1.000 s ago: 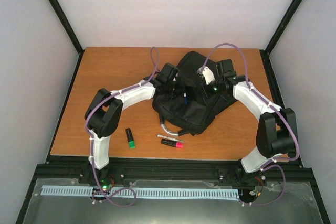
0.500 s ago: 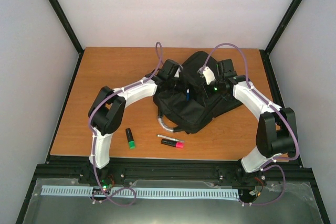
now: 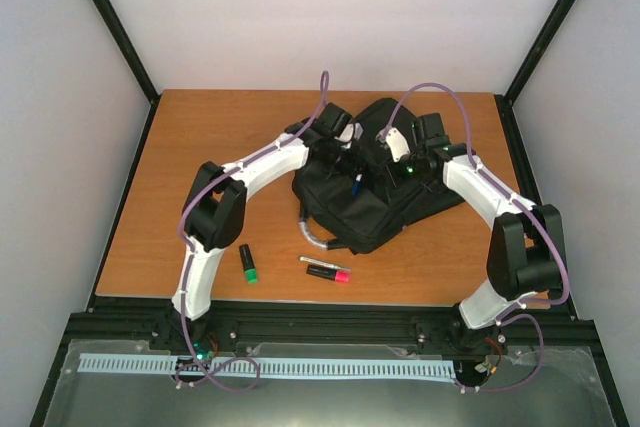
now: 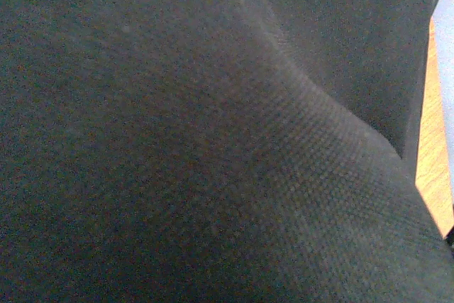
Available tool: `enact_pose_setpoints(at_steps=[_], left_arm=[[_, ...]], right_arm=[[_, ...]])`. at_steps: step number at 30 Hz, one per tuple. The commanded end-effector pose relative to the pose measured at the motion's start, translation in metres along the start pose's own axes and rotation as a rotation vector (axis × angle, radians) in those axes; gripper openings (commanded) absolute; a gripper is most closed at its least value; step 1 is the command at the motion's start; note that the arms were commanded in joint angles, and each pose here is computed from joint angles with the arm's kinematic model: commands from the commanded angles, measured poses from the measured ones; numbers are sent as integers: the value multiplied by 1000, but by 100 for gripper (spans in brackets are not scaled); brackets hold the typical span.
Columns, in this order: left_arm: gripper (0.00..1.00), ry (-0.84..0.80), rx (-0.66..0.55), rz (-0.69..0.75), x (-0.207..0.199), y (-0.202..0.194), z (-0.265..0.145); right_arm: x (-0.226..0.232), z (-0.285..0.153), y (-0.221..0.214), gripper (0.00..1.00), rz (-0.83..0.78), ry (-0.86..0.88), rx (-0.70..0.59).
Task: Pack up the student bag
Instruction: Place the stationery in the student bag.
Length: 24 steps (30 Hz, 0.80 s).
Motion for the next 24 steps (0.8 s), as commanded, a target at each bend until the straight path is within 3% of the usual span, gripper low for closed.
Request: enact_pose_setpoints(at_steps=[1,5,8,14,24], left_arm=[[18,-65,-22,64,-17,4,-2],[43,-44,-84,111,-32,0,-27],[50,2,-126,145,-43,-4,-52],[52,86,-173,167,-44,-28,-88],[50,220,-70,225,-16,-64,-66]], right_arm=[[15,-13,11,3,-65,20,-58],[16,-14,10,3,-68,16,-63],[15,-10,9,3,-64,24,-50],[14,-8,8,3,-63,35,-41],[14,-7,7,3,-61,44,-34]])
Point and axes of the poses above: each gripper's point midway between its finger pads, its own z axis out along the fingers, its own x axis along the line the jaws close on, y = z × x, the point moved 10 cm from there along -z, back along the fingers, and after that the axes turned 14 degrees about z, right-handed, at the moved point
